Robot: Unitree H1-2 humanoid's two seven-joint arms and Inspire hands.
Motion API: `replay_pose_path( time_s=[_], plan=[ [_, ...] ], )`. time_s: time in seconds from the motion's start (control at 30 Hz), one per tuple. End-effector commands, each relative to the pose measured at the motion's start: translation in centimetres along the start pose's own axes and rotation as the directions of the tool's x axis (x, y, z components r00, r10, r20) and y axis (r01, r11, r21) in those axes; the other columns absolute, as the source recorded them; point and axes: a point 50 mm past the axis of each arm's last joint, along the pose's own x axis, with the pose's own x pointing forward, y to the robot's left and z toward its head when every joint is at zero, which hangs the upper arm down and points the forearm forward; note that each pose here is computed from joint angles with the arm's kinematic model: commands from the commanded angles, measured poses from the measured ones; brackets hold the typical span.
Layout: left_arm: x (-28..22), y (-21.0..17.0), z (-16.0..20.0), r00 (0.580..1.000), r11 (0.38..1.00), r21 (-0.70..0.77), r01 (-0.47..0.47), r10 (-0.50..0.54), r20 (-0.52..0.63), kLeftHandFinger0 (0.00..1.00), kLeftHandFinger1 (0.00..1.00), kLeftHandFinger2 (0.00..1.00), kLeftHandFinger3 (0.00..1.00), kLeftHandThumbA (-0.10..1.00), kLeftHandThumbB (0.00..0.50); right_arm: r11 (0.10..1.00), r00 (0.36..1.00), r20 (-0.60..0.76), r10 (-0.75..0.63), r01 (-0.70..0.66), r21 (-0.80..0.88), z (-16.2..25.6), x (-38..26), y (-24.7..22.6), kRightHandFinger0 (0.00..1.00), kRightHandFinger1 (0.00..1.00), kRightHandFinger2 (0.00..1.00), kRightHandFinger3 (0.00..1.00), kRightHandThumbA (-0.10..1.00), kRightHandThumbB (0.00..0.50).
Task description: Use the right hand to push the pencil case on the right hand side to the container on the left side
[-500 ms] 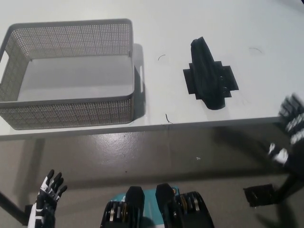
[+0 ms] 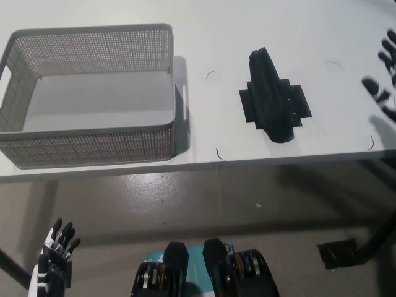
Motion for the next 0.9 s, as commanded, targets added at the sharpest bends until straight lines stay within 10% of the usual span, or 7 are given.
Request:
replay_pose_path(
  time_s=[0.0, 0.37, 0.7, 0.87],
  plan=[
    [0.3, 0.2, 1.2, 0.997, 1.000, 0.000, 0.024, -0.024, 0.075, 1.00, 1.00, 1.00, 1.00, 1.00, 0.394, 0.999, 0.999, 0.030, 0.041, -0.041, 0.023, 1.6, 4.7, -0.7, 1.00, 1.00, 1.00, 1.00, 1.00, 0.352],
    [0.0, 0.2, 1.2, 0.997, 1.000, 0.004, 0.023, -0.023, 0.074, 1.00, 1.00, 1.00, 1.00, 1.00, 0.393, 0.997, 0.998, -0.065, 0.011, -0.006, 0.078, -1.6, 12.8, -1.0, 1.00, 1.00, 1.00, 1.00, 1.00, 0.245],
    [0.0, -0.1, 1.4, 0.996, 1.000, 0.013, 0.022, -0.023, 0.082, 1.00, 1.00, 1.00, 1.00, 1.00, 0.391, 0.992, 0.978, -0.207, 0.026, 0.001, 0.130, -3.9, 16.6, 1.1, 1.00, 1.00, 1.00, 1.00, 1.00, 0.356],
    [-0.1, -0.1, 1.5, 0.996, 1.000, 0.022, 0.021, -0.022, 0.082, 1.00, 1.00, 1.00, 1.00, 1.00, 0.373, 0.986, 0.964, -0.265, 0.015, 0.030, 0.167, -5.6, 16.4, 2.4, 1.00, 1.00, 1.00, 1.00, 1.00, 0.318]
  ],
)
